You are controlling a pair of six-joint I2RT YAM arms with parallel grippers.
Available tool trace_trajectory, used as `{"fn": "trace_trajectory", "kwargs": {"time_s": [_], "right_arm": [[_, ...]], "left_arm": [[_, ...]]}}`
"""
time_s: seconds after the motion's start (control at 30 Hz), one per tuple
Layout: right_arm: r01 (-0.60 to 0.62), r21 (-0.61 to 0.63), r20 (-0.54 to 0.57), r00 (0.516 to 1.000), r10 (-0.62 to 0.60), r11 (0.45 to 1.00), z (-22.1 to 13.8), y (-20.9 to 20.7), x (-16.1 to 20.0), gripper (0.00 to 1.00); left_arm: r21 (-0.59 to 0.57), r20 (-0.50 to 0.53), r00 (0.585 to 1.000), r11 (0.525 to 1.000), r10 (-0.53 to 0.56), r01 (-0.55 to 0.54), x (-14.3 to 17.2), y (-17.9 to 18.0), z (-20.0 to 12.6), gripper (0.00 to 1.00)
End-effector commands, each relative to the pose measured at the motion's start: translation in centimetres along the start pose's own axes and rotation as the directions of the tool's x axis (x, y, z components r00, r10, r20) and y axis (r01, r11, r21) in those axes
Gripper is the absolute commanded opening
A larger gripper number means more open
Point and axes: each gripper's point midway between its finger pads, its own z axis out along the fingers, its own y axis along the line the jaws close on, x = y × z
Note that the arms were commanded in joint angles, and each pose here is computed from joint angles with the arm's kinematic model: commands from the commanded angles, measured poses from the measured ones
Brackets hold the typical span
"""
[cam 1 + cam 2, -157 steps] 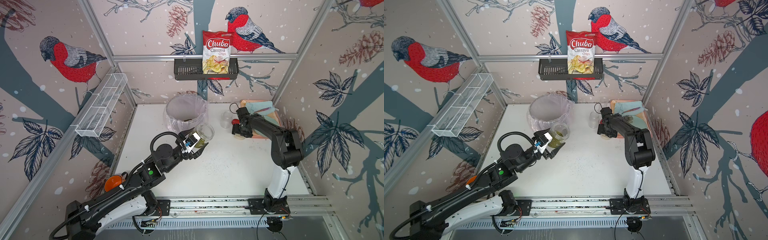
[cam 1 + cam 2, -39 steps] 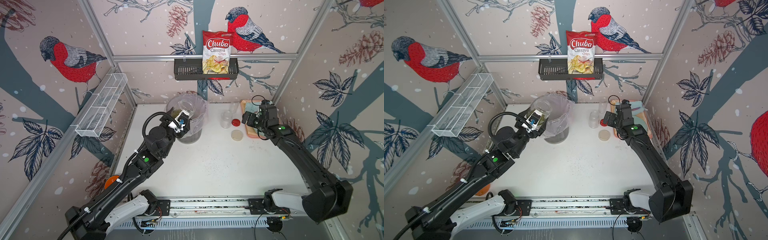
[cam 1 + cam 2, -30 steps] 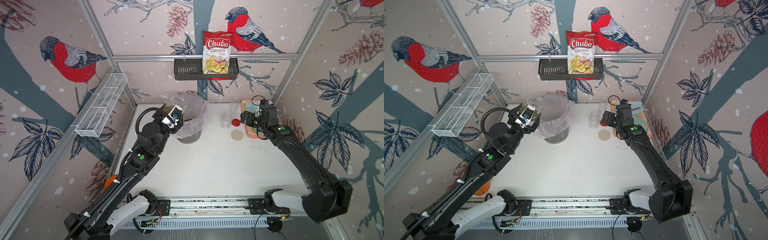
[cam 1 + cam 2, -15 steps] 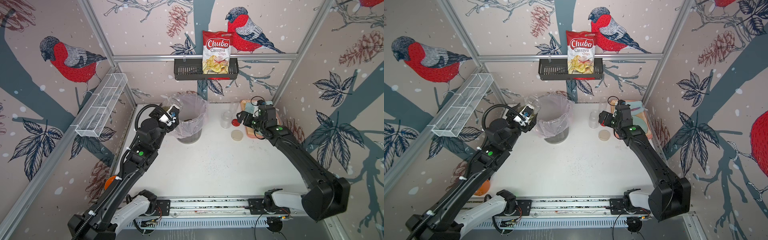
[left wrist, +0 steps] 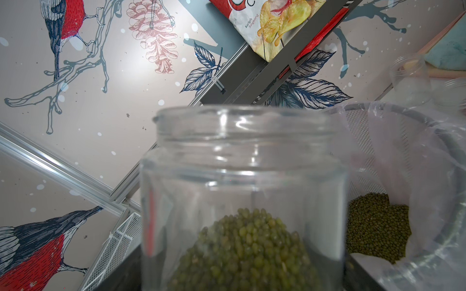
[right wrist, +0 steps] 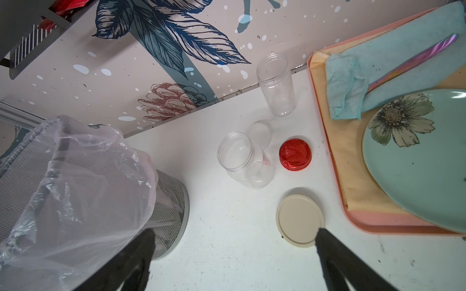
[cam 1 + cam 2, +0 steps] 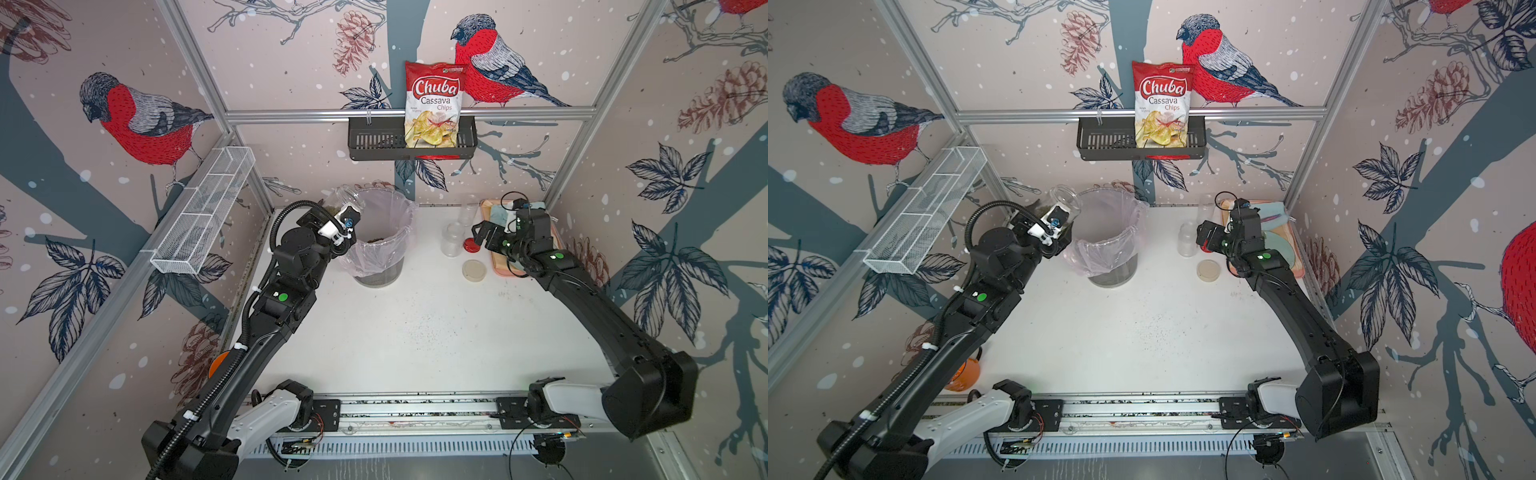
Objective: Empty moldy mung beans from jars
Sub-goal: Pour the moldy mung beans from the jar into the trash bin.
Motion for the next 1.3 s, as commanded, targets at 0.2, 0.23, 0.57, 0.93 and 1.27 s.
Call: {"fn": "trace_trajectory", "kwargs": {"time_s": [0.2, 0.23, 0.57, 0.93, 1.27], "right_arm": [[0.005, -0.033, 0.019, 1.0, -0.004, 0.999, -0.1, 0.5, -0.7, 1.0], [0.005, -0.036, 0.016, 1.0, -0.004, 0.999, -0.1, 0.5, -0.6, 0.99], [0.005, -0.031, 0.017, 1.0, -0.004, 0.999, -0.1, 0.3, -0.5, 1.0], [-0.003, -0.038, 0.019, 1.0, 0.004, 0.999, -0.1, 0.3, -0.6, 1.0], [-0.006, -0.046, 0.02, 1.0, 0.007, 0.999, -0.2, 0.3, -0.5, 0.99]], "left_arm": [[-0.075, 0.063, 0.998, 0.997, 0.017, -0.012, -1.1, 2.0, 0.0, 0.0], [-0.074, 0.058, 0.998, 0.997, 0.019, -0.014, -1.1, 2.0, 0.2, 0.0], [-0.066, 0.04, 0.999, 0.997, 0.033, -0.03, -0.7, 1.7, 0.9, 0.0], [-0.088, 0.021, 0.998, 0.994, 0.067, -0.064, -0.3, 2.0, 0.6, 0.0], [-0.088, -0.02, 0.994, 0.991, 0.104, -0.105, 0.2, 2.1, 1.0, 0.0]]}}
